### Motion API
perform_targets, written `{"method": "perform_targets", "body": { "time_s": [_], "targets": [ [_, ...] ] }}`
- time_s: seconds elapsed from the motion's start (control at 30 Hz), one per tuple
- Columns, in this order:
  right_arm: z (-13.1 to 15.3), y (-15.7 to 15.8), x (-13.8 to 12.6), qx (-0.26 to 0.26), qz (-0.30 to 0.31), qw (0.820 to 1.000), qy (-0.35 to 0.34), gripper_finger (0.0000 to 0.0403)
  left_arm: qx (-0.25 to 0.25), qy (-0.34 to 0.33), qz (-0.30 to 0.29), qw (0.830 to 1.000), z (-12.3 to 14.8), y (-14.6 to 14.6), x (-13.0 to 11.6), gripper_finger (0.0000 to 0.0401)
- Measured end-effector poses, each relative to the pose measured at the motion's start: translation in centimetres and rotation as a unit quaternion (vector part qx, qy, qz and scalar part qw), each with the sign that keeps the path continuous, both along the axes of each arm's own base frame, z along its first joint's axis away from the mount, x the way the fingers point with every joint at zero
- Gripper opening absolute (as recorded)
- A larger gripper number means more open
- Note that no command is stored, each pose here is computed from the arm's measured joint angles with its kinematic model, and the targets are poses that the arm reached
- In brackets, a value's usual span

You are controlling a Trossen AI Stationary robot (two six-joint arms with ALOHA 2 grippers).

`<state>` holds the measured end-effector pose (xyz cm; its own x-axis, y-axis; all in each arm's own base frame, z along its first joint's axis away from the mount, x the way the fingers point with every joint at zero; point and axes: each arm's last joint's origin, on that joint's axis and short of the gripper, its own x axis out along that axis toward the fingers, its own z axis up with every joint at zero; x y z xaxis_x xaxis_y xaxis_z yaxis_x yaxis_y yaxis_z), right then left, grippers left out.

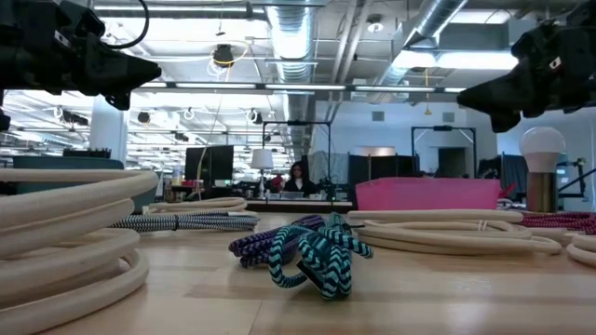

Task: Pick & Place USB Port
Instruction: Put the brown display cable in the pink bin

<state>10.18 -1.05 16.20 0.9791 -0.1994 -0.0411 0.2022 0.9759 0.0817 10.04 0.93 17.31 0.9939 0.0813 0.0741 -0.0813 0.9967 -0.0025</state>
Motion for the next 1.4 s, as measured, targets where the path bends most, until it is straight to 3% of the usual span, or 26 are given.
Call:
{"method": "perform_targets", "body": {
  "time_s": [0.4, 0.57, 1.4],
  "targets": [
    [0.05, -0.24, -0.02, 0.002, -0.012, 1.0, -0.003, 0.0054, 0.0, -0.002, 0.0, 1.0, 0.04, 0.0, 0.0, 0.0053],
    [0.05, -0.2, -0.02, 0.037, -0.01, 0.999, -0.01, 0.0054, 0.0, -0.008, 0.0, 1.0, 0.15, 0.0, -0.01, 0.0053],
    [-0.01, -0.23, -0.02, 0.039, -0.011, 0.999, -0.008, 0.0054, 0.022, -0.027, 0.002, 0.999, 0.55, 0.0, -0.06, 0.0053]
  ]
}}
